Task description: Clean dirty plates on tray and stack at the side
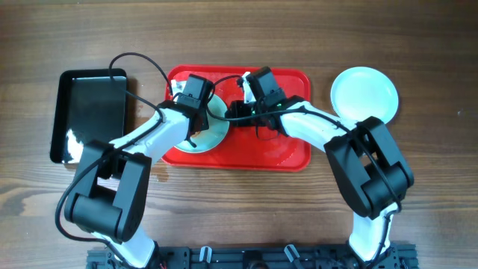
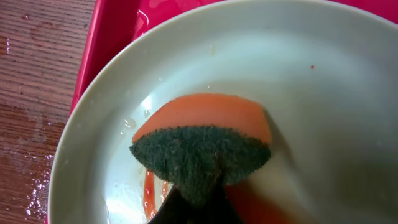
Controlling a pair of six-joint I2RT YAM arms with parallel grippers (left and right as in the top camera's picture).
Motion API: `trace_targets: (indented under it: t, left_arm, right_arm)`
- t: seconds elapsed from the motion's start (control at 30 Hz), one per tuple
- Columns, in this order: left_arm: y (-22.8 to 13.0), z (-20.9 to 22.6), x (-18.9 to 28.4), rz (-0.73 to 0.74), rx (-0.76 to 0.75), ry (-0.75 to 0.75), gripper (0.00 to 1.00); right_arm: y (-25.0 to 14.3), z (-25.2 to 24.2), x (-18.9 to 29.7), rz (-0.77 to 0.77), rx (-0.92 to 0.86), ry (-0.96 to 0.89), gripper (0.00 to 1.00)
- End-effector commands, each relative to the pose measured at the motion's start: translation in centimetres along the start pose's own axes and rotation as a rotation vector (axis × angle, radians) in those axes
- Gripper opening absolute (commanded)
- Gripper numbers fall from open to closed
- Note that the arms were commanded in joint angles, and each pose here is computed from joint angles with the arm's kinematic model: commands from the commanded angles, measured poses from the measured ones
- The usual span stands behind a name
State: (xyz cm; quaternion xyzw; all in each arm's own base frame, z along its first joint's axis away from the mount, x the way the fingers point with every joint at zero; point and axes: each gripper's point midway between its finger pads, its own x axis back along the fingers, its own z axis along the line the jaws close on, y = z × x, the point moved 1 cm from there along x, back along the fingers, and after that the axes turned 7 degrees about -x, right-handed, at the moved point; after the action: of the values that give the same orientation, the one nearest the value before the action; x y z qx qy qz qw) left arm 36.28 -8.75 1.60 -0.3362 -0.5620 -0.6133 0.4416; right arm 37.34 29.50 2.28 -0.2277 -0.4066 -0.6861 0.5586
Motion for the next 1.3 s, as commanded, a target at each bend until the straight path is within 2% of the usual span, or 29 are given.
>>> trace_targets:
  t: [0.0, 0.13, 0.2, 0.23, 0.33, 0.37, 0.6, 0.77, 0.87, 0.97, 1.1, 1.27]
  left_arm:
    - [-2.8, -0.7, -0.8, 0.096, -0.018, -0.054, 0.04]
    - [-2.8, -0.7, -0.8, 0.097, -0.017, -0.054, 0.04]
    - [-2.8, -0.8, -0.8, 0.098, -0.017, -0.057, 0.04]
    - [-2.9, -0.9, -0.8, 0.100, -0.017, -0.063, 0.04]
    - [-2.9, -0.9, -0.8, 0.101, -0.017, -0.064, 0.04]
    - [-2.9, -0.9, -0.8, 0.101, -0.017, -0.064, 0.04]
    - [-3.6, -2.8, -0.5, 0.145, -0.013, -0.180, 0.04]
    - [-3.8, -5.8, 0.4, 0.179, -0.003, -0.368, 0.04]
    - [-3.3, -6.9, 0.8, 0.166, 0.001, -0.439, 0.04]
    - [-2.8, -5.9, 0.3, 0.138, 0.002, -0.373, 0.04]
    - [-2.9, -1.4, -0.8, 0.104, -0.014, -0.094, 0.04]
    - [-2.5, 1.8, -0.6, 0.070, -0.035, 0.093, 0.04]
  right_arm:
    - [0.2, 1.2, -1.2, -0.001, 0.000, 0.030, 0.40]
    - [-0.4, 1.0, -2.2, 0.010, -0.009, 0.030, 0.38]
    - [-0.6, 0.5, -2.7, 0.016, -0.013, 0.015, 0.31]
    - [-0.9, -0.2, -3.1, 0.016, -0.017, -0.012, 0.22]
    - [-0.9, -1.5, -3.2, 0.005, -0.029, -0.081, 0.06]
    - [-0.9, -1.9, -3.1, 0.001, -0.038, -0.104, 0.04]
    - [-0.9, -2.9, -2.2, 0.026, -0.067, -0.201, 0.05]
    - [-1.0, -4.8, -0.2, 0.040, -0.092, -0.372, 0.04]
    - [-1.1, -5.1, 0.1, 0.041, -0.100, -0.396, 0.04]
    - [-1.2, -5.2, 0.2, 0.044, -0.122, -0.401, 0.04]
    - [-1.4, -5.6, 0.4, 0.052, -0.129, -0.411, 0.04]
    - [-1.2, -5.9, 0.5, 0.050, -0.136, -0.417, 0.04]
